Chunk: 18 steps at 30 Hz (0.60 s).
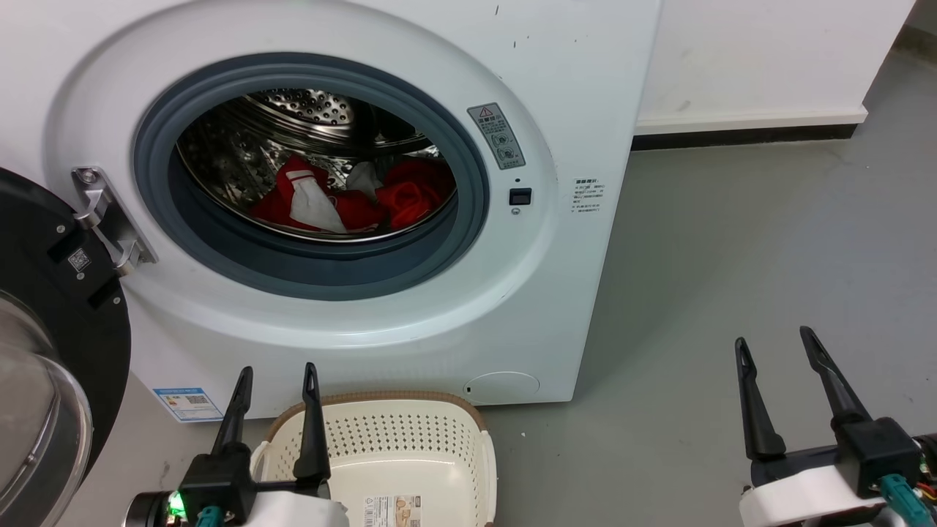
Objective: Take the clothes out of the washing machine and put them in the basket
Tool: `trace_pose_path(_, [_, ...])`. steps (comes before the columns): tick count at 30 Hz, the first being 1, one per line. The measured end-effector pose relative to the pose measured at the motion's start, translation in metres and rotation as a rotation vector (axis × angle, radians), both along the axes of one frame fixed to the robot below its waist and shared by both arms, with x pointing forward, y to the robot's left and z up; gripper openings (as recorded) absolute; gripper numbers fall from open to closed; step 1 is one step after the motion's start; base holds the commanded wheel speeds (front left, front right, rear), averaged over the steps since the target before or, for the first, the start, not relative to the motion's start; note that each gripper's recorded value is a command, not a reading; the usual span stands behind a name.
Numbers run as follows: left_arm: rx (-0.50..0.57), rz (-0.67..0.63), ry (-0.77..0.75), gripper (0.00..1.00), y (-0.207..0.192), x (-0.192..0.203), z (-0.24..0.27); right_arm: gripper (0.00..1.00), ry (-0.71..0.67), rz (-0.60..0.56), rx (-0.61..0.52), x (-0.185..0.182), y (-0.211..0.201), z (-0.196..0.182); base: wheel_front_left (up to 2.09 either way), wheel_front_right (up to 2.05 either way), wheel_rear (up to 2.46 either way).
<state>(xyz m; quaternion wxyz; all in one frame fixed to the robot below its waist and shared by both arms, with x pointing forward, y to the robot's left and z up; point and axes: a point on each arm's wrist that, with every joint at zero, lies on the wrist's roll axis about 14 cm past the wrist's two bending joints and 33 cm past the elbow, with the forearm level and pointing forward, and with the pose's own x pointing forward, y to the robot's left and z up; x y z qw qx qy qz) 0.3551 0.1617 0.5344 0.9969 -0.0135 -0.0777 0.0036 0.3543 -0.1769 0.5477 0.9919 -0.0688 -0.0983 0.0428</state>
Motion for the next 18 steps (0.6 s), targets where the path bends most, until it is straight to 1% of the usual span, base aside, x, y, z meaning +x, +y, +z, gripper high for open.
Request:
trace_pose_path(2, [-0.025,-0.008,-0.006,1.0,0.001,-0.001,0.001,1.0,0.001,-0.008,0.016,-0.001,-0.003,-0.001,0.0,0.0,0.0])
trace_pose_path(6, [-0.033,-0.039,-0.01,1.0,0.0,-0.004,0.0,1.0,0.013,-0.022,0.096,-0.002,-0.009,-0.006,0.0,0.0,0.0])
trace_pose_path(11, [-0.034,-0.067,0.018,1.0,-0.001,-0.007,-0.01,1.0,0.017,-0.014,0.08,-0.003,-0.006,-0.009,0.0,0.0,0.0])
trace_pose_path(18, [-0.034,-0.062,0.026,1.0,0.005,-0.006,-0.014,1.0,0.03,-0.01,0.084,-0.002,-0.005,-0.013,0.0,0.0,0.0])
